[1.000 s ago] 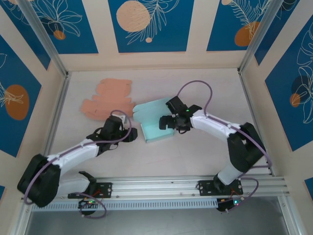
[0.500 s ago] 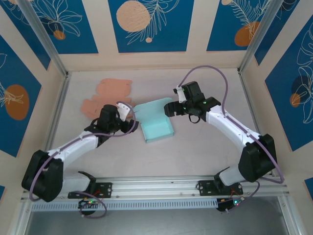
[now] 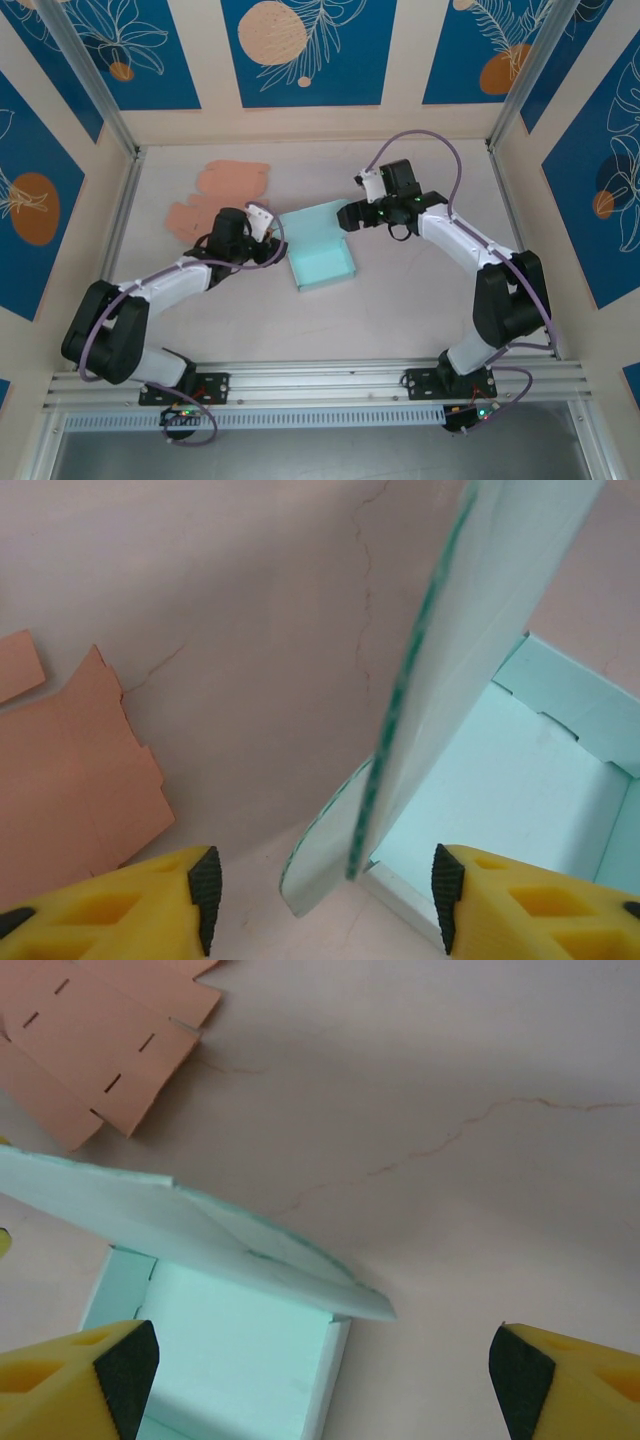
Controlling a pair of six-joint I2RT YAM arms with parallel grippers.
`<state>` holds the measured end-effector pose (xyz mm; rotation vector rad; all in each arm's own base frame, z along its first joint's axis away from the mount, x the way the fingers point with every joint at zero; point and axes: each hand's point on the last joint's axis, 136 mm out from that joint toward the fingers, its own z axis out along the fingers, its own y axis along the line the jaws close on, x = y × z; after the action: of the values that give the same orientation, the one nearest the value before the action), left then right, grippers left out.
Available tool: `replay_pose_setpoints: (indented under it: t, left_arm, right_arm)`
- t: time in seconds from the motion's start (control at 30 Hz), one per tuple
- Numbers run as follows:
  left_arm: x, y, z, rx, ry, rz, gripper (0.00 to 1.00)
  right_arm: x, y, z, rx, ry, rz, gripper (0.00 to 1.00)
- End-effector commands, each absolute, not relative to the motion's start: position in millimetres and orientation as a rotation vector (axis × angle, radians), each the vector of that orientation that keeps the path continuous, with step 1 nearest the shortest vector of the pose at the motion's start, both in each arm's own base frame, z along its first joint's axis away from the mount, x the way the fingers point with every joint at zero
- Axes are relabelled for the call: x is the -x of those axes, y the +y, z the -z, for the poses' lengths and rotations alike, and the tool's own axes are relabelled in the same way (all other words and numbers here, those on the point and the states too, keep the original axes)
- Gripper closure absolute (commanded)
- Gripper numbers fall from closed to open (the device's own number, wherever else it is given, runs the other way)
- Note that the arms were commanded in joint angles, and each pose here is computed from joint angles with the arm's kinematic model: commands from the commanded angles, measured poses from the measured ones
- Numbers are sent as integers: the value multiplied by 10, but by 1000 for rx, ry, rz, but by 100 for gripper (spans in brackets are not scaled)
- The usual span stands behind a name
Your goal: Fold the paper box
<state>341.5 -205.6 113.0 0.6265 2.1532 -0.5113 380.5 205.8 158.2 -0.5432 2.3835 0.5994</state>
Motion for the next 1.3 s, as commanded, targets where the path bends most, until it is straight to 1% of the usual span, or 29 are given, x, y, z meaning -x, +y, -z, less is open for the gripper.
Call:
replay_pose_setpoints:
  t: [0.0, 0.07, 0.13, 0.33, 0.43, 0.67, 0.8, 0.9, 0.97, 1.03, 1.07, 1.2, 1.27]
  left_arm:
    - [-3525, -2122, -1249, -631, 2108, 546, 49]
    - [-3548, -2128, -1238, -623, 2108, 549, 57]
    - [-3583, -2123, -1232, -613, 2109, 538, 62]
    - [-3705, -2122, -1230, -622, 2113, 501, 72]
    - [-3758, -2131, -1250, -627, 2114, 492, 74]
    - [-3836, -2160, -1260, -622, 2123, 494, 82]
    - [-3837, -2129, -1235, -593, 2136, 484, 91]
    - [-3828, -2133, -1248, -558, 2137, 506, 92]
    - [-3827, -2140, -1266, -514, 2134, 534, 93]
    - [-3828, -2161, -1283, -474, 2129, 563, 94]
    - [-3822, -2175, -1278, -461, 2130, 571, 94]
    - [-3805, -2226, -1250, -432, 2140, 572, 94]
    - [-3799, -2252, -1236, -425, 2140, 565, 94]
  right_arm:
    - [-3814, 2168, -1560, 610, 2336, -725, 13]
    - [-3834, 2208, -1546, 626, 2325, -749, 14]
    - [-3849, 2242, -1523, 642, 2318, -771, 15]
    - [-3893, 2309, -1442, 657, 2309, -828, 20]
    - [-3905, 2332, -1386, 657, 2313, -850, 23]
    - [-3921, 2318, -1288, 617, 2338, -837, 39]
    - [-3929, 2265, -1230, 580, 2366, -750, 47]
    - [-3939, 2226, -1174, 554, 2387, -640, 55]
    - [-3970, 2193, -1142, 512, 2400, -555, 65]
    - [-3974, 2204, -1116, 486, 2406, -511, 70]
    - [-3979, 2215, -1114, 467, 2406, -482, 74]
    - [-3968, 2307, -1100, 406, 2413, -422, 82]
    - [-3943, 2375, -1096, 382, 2418, -388, 82]
